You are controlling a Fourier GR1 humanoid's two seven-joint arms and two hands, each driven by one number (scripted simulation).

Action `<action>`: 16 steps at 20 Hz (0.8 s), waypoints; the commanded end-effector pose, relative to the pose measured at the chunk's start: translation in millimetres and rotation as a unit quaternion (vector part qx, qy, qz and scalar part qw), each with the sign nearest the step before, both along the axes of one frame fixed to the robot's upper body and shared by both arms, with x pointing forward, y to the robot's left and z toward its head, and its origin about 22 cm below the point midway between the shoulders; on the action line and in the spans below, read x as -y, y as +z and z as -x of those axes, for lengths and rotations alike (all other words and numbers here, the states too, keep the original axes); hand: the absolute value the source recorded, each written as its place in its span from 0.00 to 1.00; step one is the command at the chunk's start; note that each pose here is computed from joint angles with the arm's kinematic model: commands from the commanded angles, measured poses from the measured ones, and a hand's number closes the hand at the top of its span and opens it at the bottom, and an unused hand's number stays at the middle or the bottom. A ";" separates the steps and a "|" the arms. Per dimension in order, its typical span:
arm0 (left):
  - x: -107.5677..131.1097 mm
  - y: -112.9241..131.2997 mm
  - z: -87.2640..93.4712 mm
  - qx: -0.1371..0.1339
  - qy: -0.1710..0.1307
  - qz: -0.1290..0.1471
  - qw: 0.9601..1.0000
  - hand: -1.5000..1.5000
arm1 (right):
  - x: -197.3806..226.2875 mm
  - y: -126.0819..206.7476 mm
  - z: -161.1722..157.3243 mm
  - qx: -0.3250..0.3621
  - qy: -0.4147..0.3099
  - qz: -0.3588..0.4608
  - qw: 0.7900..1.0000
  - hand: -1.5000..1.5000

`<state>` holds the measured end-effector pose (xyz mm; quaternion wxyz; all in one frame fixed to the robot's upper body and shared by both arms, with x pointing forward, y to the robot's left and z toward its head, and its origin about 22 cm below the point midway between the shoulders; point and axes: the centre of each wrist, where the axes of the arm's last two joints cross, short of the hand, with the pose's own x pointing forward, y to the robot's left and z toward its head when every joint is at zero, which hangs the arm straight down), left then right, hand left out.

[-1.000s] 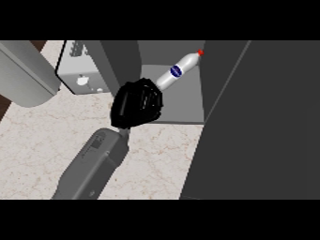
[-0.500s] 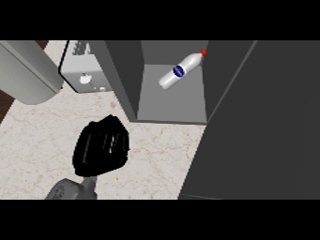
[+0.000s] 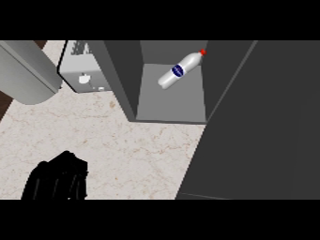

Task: Pick up the bottled water, place it into the cabinet and close the cabinet

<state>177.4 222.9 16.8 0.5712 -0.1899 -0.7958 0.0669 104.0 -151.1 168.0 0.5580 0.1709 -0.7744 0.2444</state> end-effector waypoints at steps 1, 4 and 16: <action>-33.9 6.9 27.0 0.004 0.008 -0.005 1.000 1.00 | -15.5 24.4 15.1 0.008 0.052 -0.050 0.997 1.00; -37.7 27.2 41.2 0.014 0.023 -0.001 1.000 1.00 | -27.5 29.4 5.9 0.011 0.046 -0.057 0.997 1.00; -89.0 32.6 79.4 0.005 0.038 0.003 0.999 1.00 | -96.9 70.9 -91.9 -0.009 -0.003 -0.079 0.997 1.00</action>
